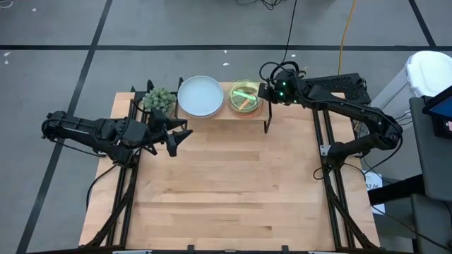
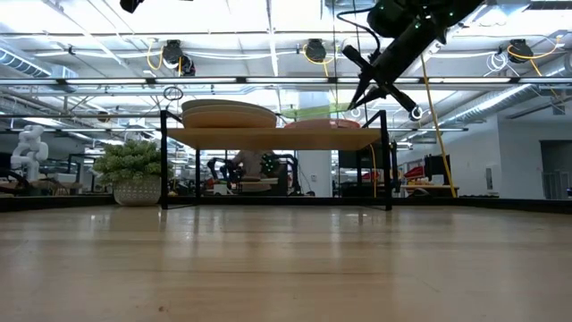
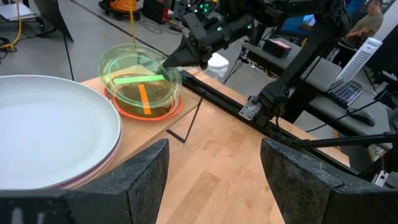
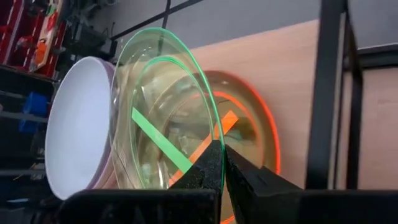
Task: Place and stack plates onto a shelf
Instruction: Stack the small green plate on top of the small orange plate on the shelf, then return to Home Position
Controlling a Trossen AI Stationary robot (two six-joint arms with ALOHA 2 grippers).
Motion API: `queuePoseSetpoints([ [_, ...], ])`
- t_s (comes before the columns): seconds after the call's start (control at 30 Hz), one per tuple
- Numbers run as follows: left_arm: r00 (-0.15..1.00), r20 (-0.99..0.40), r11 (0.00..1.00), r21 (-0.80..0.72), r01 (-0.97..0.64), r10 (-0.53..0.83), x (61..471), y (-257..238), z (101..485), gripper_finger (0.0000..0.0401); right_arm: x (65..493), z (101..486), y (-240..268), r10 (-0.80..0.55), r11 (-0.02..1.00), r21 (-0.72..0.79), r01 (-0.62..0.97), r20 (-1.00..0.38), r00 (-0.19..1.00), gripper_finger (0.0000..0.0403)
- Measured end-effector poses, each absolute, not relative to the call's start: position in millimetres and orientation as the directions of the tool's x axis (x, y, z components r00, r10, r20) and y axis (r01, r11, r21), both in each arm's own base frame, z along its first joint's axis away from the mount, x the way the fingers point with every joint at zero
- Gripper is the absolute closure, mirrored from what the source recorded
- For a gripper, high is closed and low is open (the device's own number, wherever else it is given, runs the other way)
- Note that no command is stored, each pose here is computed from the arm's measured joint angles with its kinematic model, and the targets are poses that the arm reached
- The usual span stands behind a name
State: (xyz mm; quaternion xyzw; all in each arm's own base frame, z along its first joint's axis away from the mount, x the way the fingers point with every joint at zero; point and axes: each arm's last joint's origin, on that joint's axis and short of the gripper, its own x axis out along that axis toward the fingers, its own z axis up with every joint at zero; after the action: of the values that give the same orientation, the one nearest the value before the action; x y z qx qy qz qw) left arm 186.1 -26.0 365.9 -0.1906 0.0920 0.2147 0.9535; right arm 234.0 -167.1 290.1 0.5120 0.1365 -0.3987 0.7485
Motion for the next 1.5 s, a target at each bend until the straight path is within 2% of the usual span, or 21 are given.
queuePoseSetpoints([
  [0.6, 0.887, -0.264, 0.836, -0.313, -0.451, 0.38, 185.9, -25.5, 365.1, 0.0144, 229.8, 286.1, -167.0, -0.442, 0.163, 0.614, 0.772, -0.654, 0.614, 0.0398],
  [1.17, 0.884, -0.269, 0.836, -0.308, -0.454, 0.381, 185.7, -25.5, 364.5, 0.0144, 227.9, 283.5, -165.7, -0.428, 0.147, 0.595, 0.79, -0.681, 0.593, 0.033],
  [1.37, 0.884, -0.27, 0.836, -0.308, -0.454, 0.381, 185.7, -25.5, 364.5, 0.0144, 225.4, 289.9, -163.8, -0.44, 0.202, 0.592, 0.78, -0.657, 0.612, 0.0313],
  [1.5, 0.884, -0.271, 0.837, -0.305, -0.454, 0.381, 185.6, -25.4, 364.4, 0.0144, 219.1, 300.8, -158.4, -0.452, 0.277, 0.581, 0.765, -0.624, 0.637, 0.0312],
])
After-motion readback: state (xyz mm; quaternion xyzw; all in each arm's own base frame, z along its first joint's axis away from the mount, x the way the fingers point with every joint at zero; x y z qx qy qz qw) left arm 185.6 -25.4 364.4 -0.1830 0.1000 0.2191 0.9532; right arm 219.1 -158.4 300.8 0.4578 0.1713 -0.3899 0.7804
